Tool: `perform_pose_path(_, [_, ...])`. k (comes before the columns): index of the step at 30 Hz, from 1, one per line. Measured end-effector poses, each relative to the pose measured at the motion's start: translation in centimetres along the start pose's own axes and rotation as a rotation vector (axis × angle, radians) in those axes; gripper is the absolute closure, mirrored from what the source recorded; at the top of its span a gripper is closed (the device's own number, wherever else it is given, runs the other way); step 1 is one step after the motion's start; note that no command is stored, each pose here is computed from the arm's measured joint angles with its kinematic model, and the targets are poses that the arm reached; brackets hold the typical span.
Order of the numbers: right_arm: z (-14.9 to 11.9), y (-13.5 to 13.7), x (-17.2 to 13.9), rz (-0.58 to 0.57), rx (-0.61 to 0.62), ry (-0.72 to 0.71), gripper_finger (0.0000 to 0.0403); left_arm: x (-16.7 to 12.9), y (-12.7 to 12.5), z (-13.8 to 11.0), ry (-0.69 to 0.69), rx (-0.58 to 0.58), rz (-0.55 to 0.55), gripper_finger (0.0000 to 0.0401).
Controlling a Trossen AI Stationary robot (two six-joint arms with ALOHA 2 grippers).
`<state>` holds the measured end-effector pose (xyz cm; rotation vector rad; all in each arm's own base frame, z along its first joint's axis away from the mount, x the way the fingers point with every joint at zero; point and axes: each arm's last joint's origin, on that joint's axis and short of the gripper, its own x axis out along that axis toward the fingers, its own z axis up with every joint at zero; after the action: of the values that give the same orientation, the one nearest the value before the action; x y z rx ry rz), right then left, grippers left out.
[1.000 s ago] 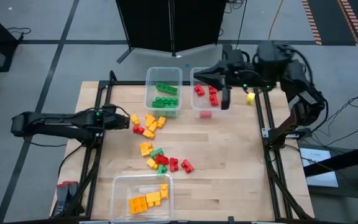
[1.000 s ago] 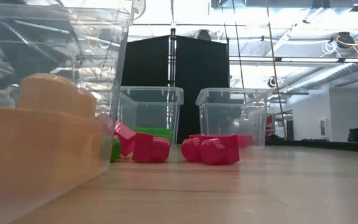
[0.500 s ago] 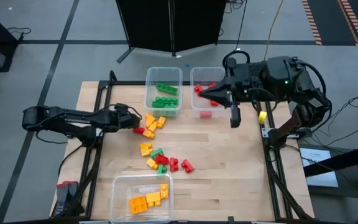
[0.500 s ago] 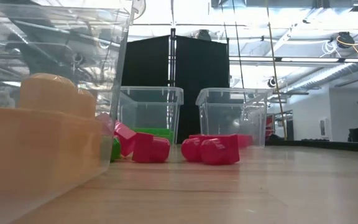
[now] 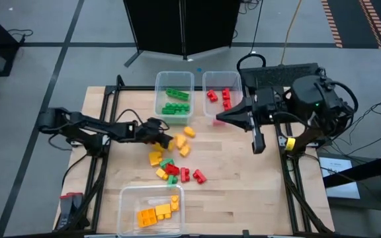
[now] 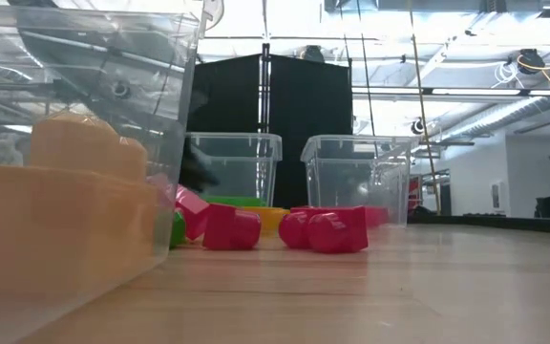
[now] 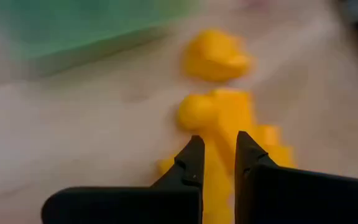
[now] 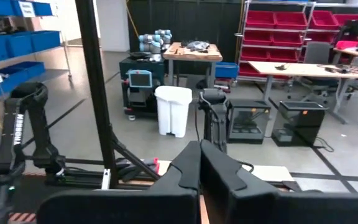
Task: Sort blocks
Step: Put the yellow game piece into the bottom transparent bin
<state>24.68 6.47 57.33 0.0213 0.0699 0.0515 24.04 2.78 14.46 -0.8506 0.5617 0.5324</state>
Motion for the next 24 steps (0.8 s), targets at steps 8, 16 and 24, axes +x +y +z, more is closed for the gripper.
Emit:
perform_pose_path(8, [0.1,0.6,-0.2,-0.009,-0.03,-0.016,0.0402,-1.3,-4.4,0.0,-0.02,0.035,-0.331,0.0401])
perform_pose_path(16, [0.1,0.6,-0.2,-0.011,-0.029,-0.01,0.0402,-6.2,-2.1,-0.1,0.023,0.14,0.507,0.0401])
perform_pose_path(24, [-0.3,0.6,-0.2,-0.012,-0.038,0.029,0.0403,-8.4,1.9,-1.6,0.014,0.071,0.887,0.0401])
